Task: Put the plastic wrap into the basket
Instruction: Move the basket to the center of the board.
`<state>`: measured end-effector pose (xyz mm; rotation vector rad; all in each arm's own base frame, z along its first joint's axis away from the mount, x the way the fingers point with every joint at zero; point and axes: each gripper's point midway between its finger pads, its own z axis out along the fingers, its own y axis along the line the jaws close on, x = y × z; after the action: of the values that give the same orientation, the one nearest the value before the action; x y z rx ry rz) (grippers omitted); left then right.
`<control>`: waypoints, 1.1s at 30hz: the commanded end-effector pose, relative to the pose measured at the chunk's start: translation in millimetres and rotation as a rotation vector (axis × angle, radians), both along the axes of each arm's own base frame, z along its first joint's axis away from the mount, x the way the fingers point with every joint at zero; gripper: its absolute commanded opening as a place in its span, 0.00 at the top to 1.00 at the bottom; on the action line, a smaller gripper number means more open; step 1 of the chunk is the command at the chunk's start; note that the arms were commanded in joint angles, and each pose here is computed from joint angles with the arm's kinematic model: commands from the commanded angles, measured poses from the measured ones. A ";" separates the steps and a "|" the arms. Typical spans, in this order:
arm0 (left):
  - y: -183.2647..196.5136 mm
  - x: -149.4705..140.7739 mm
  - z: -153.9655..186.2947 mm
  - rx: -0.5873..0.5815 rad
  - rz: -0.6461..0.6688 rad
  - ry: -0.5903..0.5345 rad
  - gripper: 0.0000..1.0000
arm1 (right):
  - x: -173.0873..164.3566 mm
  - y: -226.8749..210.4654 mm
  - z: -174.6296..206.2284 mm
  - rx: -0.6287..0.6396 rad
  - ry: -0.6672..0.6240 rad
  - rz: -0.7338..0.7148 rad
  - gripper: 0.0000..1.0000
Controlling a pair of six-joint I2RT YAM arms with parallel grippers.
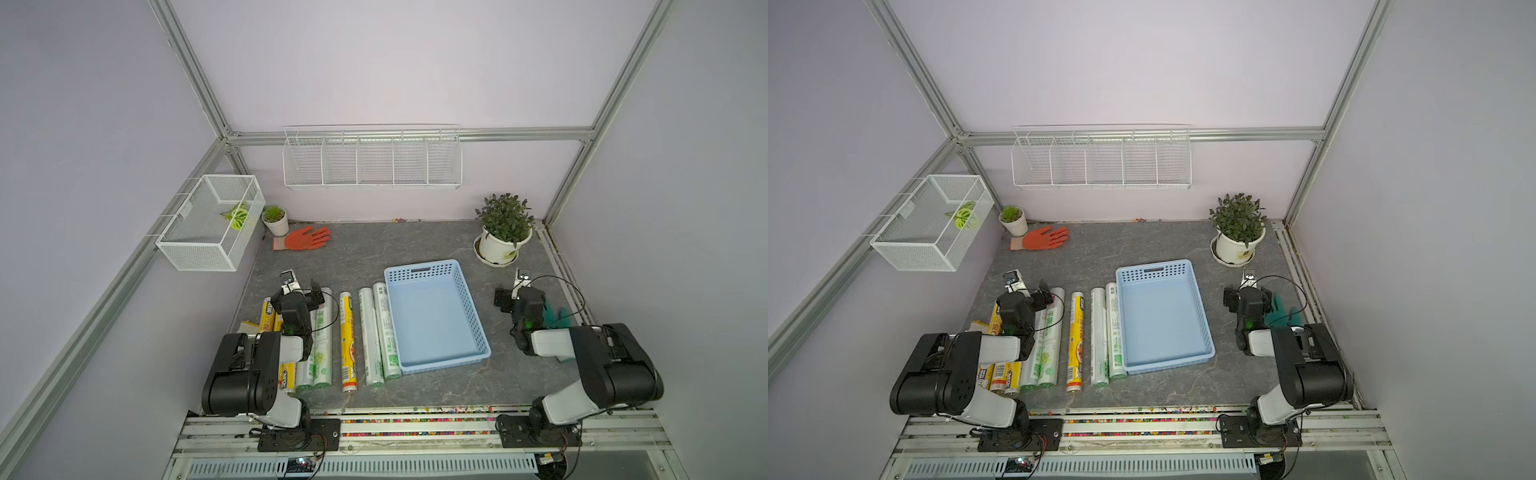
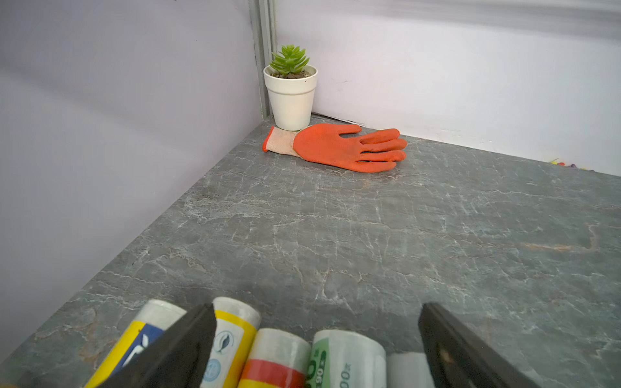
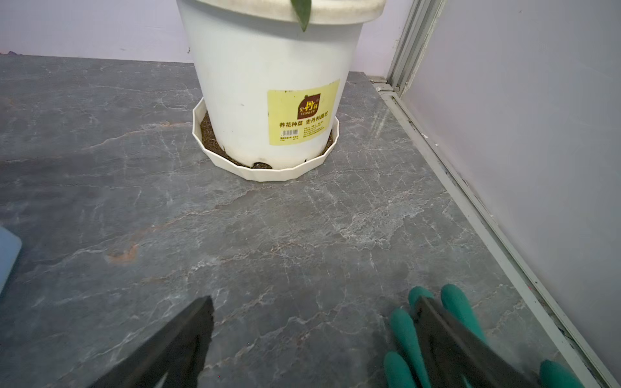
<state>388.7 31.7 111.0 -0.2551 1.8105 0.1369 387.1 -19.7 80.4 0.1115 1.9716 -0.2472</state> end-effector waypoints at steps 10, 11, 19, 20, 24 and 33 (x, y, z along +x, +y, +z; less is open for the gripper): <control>-0.5 4.3 9.9 -0.004 -0.006 -0.025 0.00 | 4.8 0.8 11.6 0.015 -0.032 -0.003 0.02; -0.4 4.3 10.2 -0.005 -0.005 -0.027 0.00 | 4.6 0.1 11.3 0.015 -0.032 -0.006 0.02; 0.4 -0.4 24.2 -0.004 0.000 -0.057 0.00 | 1.5 9.9 21.7 0.004 -0.049 0.061 0.02; 1.7 -2.6 30.9 -0.007 0.010 -0.060 0.00 | -0.3 8.6 25.8 0.000 -0.060 0.055 0.02; -0.9 -14.9 60.7 -0.063 0.002 -0.069 0.00 | -11.2 -1.9 50.9 0.034 0.006 -0.027 0.02; -20.1 -52.2 99.1 -0.574 0.046 -0.002 0.00 | -56.2 88.1 106.2 0.599 0.277 0.259 0.02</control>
<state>353.0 29.2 247.1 -0.5631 1.6367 -0.1823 374.0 9.6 236.4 0.2834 1.9646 0.1283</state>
